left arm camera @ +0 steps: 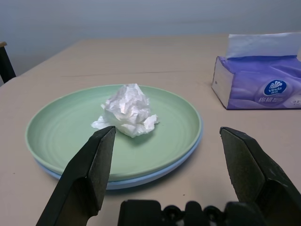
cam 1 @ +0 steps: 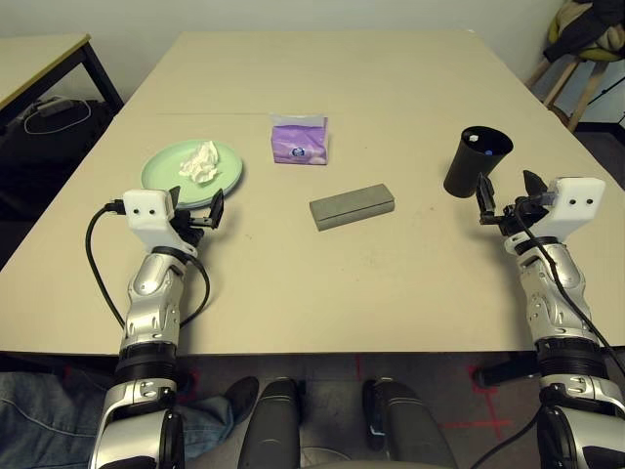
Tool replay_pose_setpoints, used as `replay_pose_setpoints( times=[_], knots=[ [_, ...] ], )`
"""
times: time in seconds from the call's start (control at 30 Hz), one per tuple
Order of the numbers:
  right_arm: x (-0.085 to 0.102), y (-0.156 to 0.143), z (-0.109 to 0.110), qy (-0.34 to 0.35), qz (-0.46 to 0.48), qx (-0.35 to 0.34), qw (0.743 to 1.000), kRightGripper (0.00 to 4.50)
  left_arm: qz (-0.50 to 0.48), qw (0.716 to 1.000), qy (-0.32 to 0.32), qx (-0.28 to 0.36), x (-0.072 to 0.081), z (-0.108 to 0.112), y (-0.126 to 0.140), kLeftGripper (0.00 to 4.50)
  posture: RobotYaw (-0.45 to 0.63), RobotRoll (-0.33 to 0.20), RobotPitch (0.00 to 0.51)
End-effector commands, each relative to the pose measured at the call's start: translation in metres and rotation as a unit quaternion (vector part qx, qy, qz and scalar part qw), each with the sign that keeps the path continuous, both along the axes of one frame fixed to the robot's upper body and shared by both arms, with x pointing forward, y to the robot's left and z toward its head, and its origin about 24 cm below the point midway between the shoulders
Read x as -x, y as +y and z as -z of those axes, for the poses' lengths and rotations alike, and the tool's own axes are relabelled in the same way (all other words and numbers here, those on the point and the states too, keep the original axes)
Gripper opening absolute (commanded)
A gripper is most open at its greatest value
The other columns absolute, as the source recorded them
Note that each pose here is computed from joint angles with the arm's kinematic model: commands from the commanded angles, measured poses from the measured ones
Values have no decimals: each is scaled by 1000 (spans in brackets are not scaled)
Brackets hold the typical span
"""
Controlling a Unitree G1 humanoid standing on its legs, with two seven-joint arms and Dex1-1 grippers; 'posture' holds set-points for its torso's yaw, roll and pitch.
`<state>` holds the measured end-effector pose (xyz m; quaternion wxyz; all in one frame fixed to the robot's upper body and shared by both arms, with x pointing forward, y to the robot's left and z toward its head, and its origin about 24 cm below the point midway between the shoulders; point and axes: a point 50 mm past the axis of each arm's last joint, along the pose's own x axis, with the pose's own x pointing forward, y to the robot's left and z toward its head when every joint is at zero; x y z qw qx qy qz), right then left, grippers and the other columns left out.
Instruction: Organize and tidy the items on the table.
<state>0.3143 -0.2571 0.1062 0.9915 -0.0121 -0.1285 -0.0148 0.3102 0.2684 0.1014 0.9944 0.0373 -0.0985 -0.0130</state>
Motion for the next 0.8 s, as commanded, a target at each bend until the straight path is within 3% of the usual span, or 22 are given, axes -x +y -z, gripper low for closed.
replay_pose_setpoints(
  times=[0.03,0.4,0.8],
  knots=[
    [-2,2,-3,-2,2,-3,1000,4467,-4,1000,6,2,3,1,6,4500,145,0,94],
    [-8,12,-10,-5,-4,-5,1000,4467,-9,1000,2,-2,1,-7,14,4500,177,0,114],
    [-1,1,-4,4,9,1,1000,4467,2,1000,7,5,1,-1,1,4500,167,0,113]
  ],
)
